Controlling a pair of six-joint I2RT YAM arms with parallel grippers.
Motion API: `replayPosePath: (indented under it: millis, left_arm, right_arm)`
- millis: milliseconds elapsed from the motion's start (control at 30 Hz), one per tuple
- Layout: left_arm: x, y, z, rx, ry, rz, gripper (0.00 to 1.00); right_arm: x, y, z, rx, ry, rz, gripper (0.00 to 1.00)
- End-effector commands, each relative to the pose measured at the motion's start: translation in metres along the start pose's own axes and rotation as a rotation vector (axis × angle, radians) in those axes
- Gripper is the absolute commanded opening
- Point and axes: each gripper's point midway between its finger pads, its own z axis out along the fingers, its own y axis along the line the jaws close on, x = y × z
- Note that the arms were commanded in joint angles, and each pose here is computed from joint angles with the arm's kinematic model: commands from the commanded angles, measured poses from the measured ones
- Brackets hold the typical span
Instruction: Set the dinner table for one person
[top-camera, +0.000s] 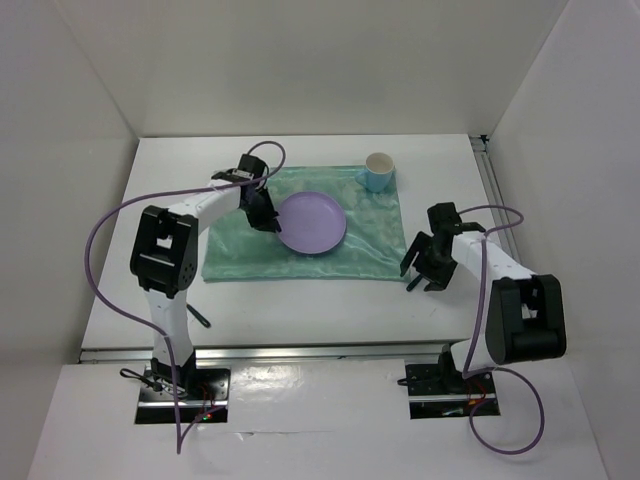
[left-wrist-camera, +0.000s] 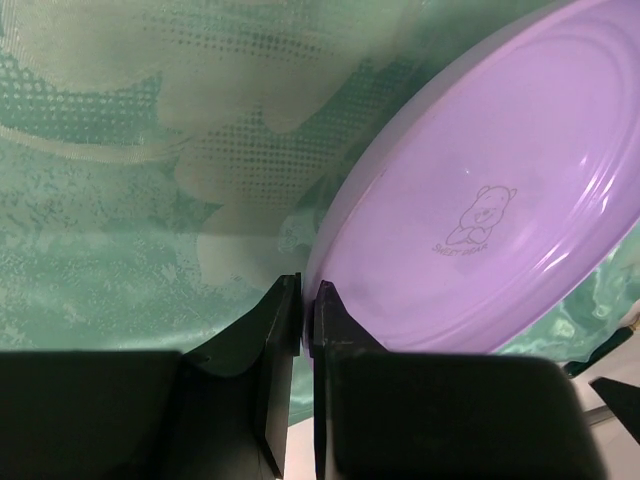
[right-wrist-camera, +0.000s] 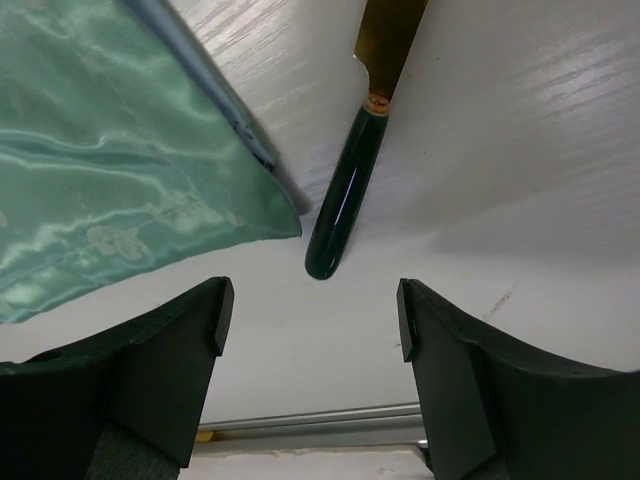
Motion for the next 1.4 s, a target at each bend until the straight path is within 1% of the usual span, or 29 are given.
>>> replayPosePath:
  millis: [0,33,67,133,167,200,233,333,367,400,433,467,500,533,567,600,767,800,833,933,1000,1033,1133,1167,1233,1267,1300,1367]
  left_arm:
    - [-0.021,-0.016,-0.005,0.074,-0.046,-0.01,0.0]
    - [-0.02,-0.018,-0.005,0.085,-0.037,-0.009,0.0]
    - [-0.018,-0.015,0.0,0.077,-0.027,-0.012,0.0]
    - [-0.014,-0.011,0.004,0.065,-0.011,-0.007,0.0]
    - [-0.011,-0.01,0.009,0.065,0.006,-0.01,0.04]
    - [-0.011,-0.009,0.009,0.065,0.006,0.001,0.12]
    - [-0.01,-0.01,0.009,0.074,0.012,0.01,0.26]
    - [-0.01,-0.009,0.009,0.074,0.011,0.035,0.49]
    - [-0.01,-0.01,0.006,0.071,0.016,0.033,0.63]
    - [-0.011,-0.01,0.004,0.07,0.016,0.045,0.68]
    - [-0.009,-0.006,0.008,0.052,0.025,0.053,0.69]
    - [-0.012,-0.006,0.006,0.045,0.017,0.054,0.77]
    - [-0.012,-0.007,0.003,0.041,0.023,0.053,0.79]
    - [-0.013,-0.006,-0.002,0.031,0.012,0.064,0.84]
    - [-0.016,-0.007,-0.006,0.03,-0.002,0.066,0.86]
    - [-0.019,-0.008,-0.017,0.026,-0.026,0.069,0.88]
    - [-0.032,-0.018,-0.06,0.036,-0.118,0.091,0.88]
    - [-0.033,-0.02,-0.068,0.04,-0.125,0.102,0.88]
    - [-0.037,-0.024,-0.081,0.052,-0.158,0.107,0.88]
    - [-0.036,-0.028,-0.101,0.065,-0.178,0.12,0.88]
    - [-0.036,-0.031,-0.118,0.081,-0.204,0.136,0.88]
    - [-0.036,-0.033,-0.123,0.088,-0.214,0.138,0.88]
    - [-0.029,-0.028,-0.137,0.081,-0.226,0.137,0.87]
    - [-0.027,-0.028,-0.141,0.084,-0.231,0.138,0.85]
    - [-0.027,-0.019,-0.155,0.084,-0.252,0.111,0.84]
    - [-0.028,-0.021,-0.16,0.093,-0.264,0.113,0.84]
    - [-0.024,-0.011,-0.16,0.076,-0.253,0.098,0.84]
    - [-0.026,-0.003,-0.175,0.077,-0.281,0.079,0.83]
  right_arm:
    - [-0.011,0.006,0.015,-0.023,-0.04,0.047,0.77]
    - [-0.011,0.007,0.019,-0.026,-0.043,0.058,0.73]
    - [-0.013,0.008,0.022,-0.028,-0.046,0.068,0.73]
    - [-0.012,0.003,0.028,0.0,-0.047,0.083,0.7]
    - [-0.015,0.002,0.031,0.007,-0.057,0.096,0.68]
    - [-0.017,0.004,0.031,0.0,-0.066,0.095,0.66]
    - [-0.019,0.002,0.032,0.01,-0.075,0.106,0.66]
    - [-0.019,0.0,0.037,0.024,-0.073,0.107,0.59]
    - [-0.019,-0.002,0.039,0.039,-0.073,0.107,0.59]
    - [-0.02,-0.003,0.039,0.046,-0.08,0.118,0.58]
    - [-0.02,-0.003,0.039,0.046,-0.08,0.118,0.58]
    - [-0.023,-0.007,0.039,0.058,-0.09,0.127,0.58]
    - [-0.025,-0.008,0.039,0.067,-0.099,0.138,0.58]
    - [-0.025,-0.008,0.039,0.067,-0.099,0.138,0.56]
    - [-0.023,-0.01,0.039,0.067,-0.099,0.138,0.55]
    - [-0.024,-0.011,0.036,0.075,-0.109,0.138,0.55]
    - [-0.025,-0.017,0.027,0.082,-0.151,0.149,0.54]
    - [-0.025,-0.017,0.027,0.082,-0.151,0.149,0.54]
    - [-0.023,-0.021,0.028,0.091,-0.146,0.157,0.54]
    - [-0.028,-0.022,0.028,0.085,-0.158,0.168,0.54]
    - [-0.026,-0.022,0.034,0.087,-0.139,0.158,0.54]
    - [-0.024,-0.023,0.036,0.093,-0.132,0.158,0.52]
    - [-0.025,-0.022,0.041,0.096,-0.129,0.158,0.44]
    - [-0.024,-0.024,0.044,0.104,-0.119,0.148,0.37]
    - [-0.025,-0.027,0.044,0.119,-0.13,0.138,0.3]
    - [-0.027,-0.029,0.044,0.127,-0.137,0.138,0.25]
    - [-0.025,-0.033,0.043,0.15,-0.136,0.137,0.15]
    - [-0.038,-0.029,0.03,0.145,-0.183,0.123,0.03]
